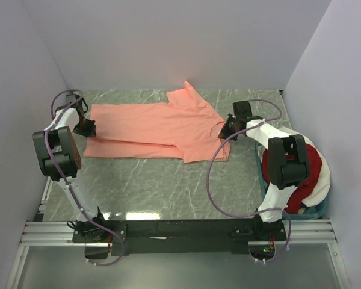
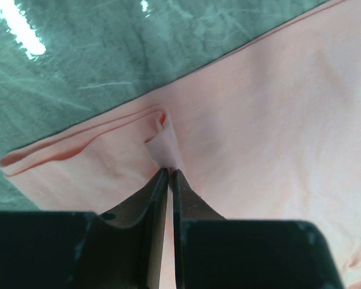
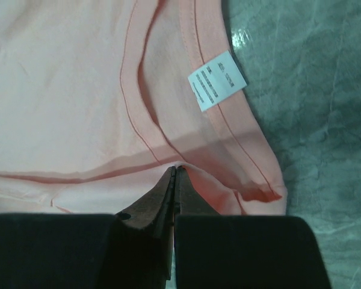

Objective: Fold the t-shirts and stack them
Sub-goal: Fold the tshirt

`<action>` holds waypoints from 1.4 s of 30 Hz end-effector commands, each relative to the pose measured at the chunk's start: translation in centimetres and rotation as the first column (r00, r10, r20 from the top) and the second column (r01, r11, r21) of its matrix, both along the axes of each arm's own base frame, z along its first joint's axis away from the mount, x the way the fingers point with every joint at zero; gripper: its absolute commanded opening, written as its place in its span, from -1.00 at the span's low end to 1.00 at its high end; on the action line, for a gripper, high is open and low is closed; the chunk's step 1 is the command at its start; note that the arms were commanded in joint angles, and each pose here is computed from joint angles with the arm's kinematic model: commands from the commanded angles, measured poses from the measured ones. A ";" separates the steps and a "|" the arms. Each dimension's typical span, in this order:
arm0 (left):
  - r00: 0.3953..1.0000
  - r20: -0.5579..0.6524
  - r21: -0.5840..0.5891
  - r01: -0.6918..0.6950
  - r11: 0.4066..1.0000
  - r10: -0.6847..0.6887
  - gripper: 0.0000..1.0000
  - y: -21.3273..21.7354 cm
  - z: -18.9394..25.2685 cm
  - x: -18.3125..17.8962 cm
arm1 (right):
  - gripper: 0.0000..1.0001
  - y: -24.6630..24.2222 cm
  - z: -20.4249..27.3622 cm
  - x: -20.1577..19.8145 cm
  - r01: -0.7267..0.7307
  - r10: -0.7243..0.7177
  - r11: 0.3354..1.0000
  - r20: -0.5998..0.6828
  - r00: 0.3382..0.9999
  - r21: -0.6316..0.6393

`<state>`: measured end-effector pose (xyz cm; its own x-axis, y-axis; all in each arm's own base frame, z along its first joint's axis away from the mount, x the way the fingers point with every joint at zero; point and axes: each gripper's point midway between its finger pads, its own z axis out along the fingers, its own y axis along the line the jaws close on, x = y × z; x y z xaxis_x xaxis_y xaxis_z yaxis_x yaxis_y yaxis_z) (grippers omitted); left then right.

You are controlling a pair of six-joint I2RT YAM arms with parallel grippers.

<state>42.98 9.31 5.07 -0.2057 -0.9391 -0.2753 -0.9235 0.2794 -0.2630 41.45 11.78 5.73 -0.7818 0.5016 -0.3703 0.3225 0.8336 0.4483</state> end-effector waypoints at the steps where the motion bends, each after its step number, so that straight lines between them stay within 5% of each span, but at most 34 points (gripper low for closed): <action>1: 0.999 0.044 0.023 0.016 1.000 -0.017 -0.71 0.5 1.0 1.7 | -1.00 -0.4 1.1 1.9 0.023 -0.023 1.000 0.039 0.999 0.002; 9: 0.993 0.107 0.023 0.052 0.998 -0.054 -0.44 0.2 1.9 2.7 | -0.98 -0.3 1.2 2.7 0.015 -0.015 1.000 0.046 0.999 0.011; 15: 0.985 0.166 0.048 0.043 0.998 -0.050 0.25 0.1 4.3 1.2 | -0.16 -0.3 3.1 2.5 0.007 -0.007 1.000 0.083 0.997 -0.004; 19: 0.969 0.246 0.018 0.032 0.999 -0.035 0.30 -1.5 4.6 -0.6 | -0.09 0.9 4.5 1.2 -0.013 0.017 0.999 0.113 0.993 -0.035; 26: 0.963 0.259 -0.036 0.081 0.996 -0.069 0.22 -4.4 1.3 -1.9 | -0.10 4.5 4.3 -2.0 -0.074 0.085 0.994 0.141 0.986 -0.077; 32: 0.979 0.191 -0.051 0.080 0.995 -0.069 -0.19 -5.4 -1.9 -3.0 | -0.12 6.1 1.0 -2.6 -0.110 0.117 0.988 0.068 0.991 -0.106; 36: 0.994 0.101 -0.024 0.033 0.999 -0.031 -0.46 -4.9 -4.0 -6.0 | -0.15 5.9 -1.6 -3.5 -0.106 0.107 0.988 0.005 0.994 -0.112; 42: 1.000 0.011 0.027 -0.025 0.999 0.025 -0.53 -4.2 -5.6 -10.5 | -0.16 5.1 -3.9 -5.7 -0.096 0.089 0.988 -0.058 0.994 -0.125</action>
